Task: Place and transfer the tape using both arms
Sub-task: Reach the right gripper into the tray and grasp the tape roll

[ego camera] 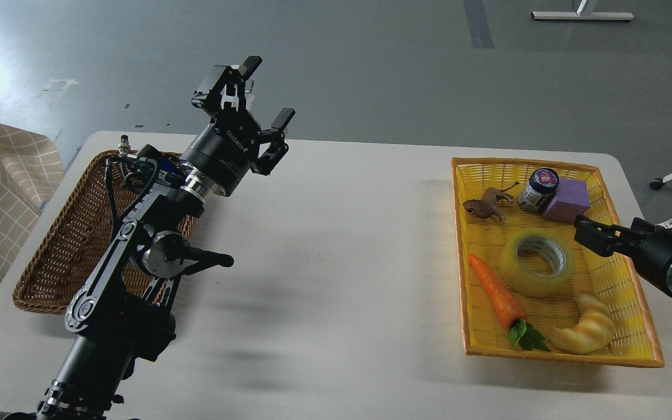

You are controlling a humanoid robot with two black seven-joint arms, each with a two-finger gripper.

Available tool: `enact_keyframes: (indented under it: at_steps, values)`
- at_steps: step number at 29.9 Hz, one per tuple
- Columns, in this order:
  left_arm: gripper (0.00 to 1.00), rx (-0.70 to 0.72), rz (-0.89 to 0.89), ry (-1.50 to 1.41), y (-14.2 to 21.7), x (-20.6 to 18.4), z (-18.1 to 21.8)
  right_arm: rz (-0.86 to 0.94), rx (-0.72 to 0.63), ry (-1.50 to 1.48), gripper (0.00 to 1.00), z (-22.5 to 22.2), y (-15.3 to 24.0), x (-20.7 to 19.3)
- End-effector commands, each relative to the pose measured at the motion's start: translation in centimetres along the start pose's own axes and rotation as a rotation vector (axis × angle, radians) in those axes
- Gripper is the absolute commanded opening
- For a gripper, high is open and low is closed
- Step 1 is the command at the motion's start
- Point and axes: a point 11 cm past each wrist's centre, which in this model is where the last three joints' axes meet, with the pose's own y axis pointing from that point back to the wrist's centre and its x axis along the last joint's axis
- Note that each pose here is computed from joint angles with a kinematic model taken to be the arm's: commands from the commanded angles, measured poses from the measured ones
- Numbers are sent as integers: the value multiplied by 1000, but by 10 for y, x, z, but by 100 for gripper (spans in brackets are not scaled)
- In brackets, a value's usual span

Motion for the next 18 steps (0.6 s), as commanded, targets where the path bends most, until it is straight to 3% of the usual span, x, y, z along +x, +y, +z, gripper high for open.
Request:
enact_keyframes:
  at_steps: [1, 18]
  values:
    - [98, -3, -2, 0, -1, 0, 1, -17, -15, -25, 99, 5, -5, -7]
    - [98, -14, -3, 4, -3, 0, 6, -96, -24, -67, 97, 3, -21, -39]
